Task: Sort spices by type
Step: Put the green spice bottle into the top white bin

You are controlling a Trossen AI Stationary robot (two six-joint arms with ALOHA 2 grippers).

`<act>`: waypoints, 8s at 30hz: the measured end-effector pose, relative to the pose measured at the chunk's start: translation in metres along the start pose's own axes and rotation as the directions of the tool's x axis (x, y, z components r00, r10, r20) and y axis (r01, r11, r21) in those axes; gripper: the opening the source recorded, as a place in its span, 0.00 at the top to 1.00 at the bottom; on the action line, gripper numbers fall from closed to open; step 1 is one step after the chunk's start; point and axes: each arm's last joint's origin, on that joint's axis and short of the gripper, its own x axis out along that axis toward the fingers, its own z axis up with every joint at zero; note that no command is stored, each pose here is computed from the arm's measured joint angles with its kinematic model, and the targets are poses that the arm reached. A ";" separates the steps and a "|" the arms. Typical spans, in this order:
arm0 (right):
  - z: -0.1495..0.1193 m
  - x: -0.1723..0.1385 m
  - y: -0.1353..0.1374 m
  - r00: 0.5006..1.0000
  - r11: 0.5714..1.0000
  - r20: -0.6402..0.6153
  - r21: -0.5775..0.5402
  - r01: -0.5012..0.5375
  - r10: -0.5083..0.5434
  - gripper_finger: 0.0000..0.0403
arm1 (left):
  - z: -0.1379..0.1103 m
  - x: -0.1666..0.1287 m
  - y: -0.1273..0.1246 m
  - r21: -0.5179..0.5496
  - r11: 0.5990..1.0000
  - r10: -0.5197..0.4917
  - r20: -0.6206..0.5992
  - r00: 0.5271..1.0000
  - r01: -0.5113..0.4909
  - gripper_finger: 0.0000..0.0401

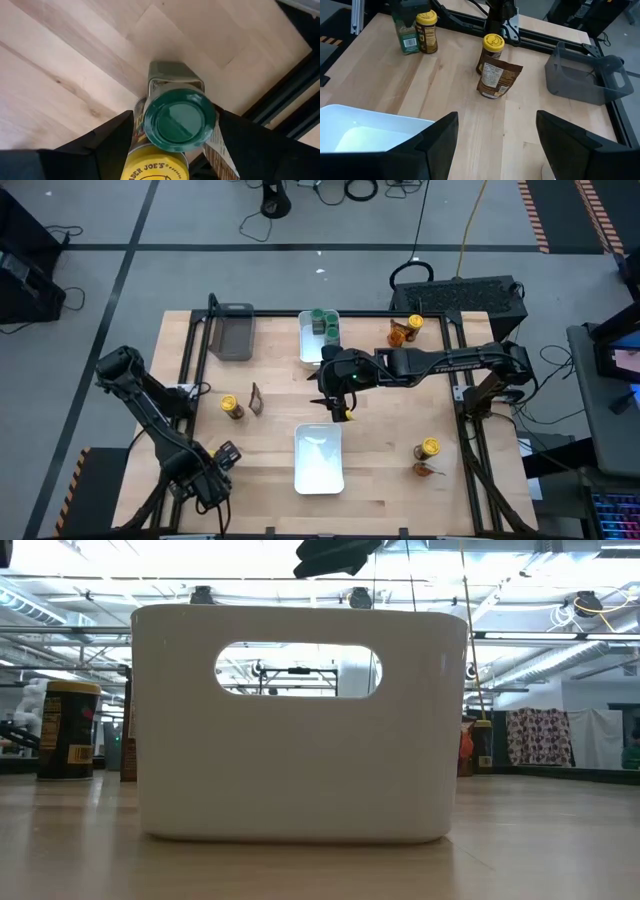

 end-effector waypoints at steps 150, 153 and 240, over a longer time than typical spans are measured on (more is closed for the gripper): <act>-0.082 0.019 -0.054 0.983 0.940 -0.160 0.313 0.135 -0.088 0.38 | -0.159 -0.002 0.164 -0.846 0.528 0.837 0.507 0.206 -0.065 0.20; -0.072 0.037 -0.059 0.970 0.945 -0.234 0.297 0.134 -0.064 0.38 | -0.158 0.002 0.162 -0.836 0.541 0.834 0.520 0.188 -0.088 0.20; -0.031 0.056 -0.084 0.983 0.971 -0.165 0.212 0.110 -0.075 0.53 | -0.156 0.004 0.160 -0.819 0.555 0.826 0.524 0.206 -0.143 0.20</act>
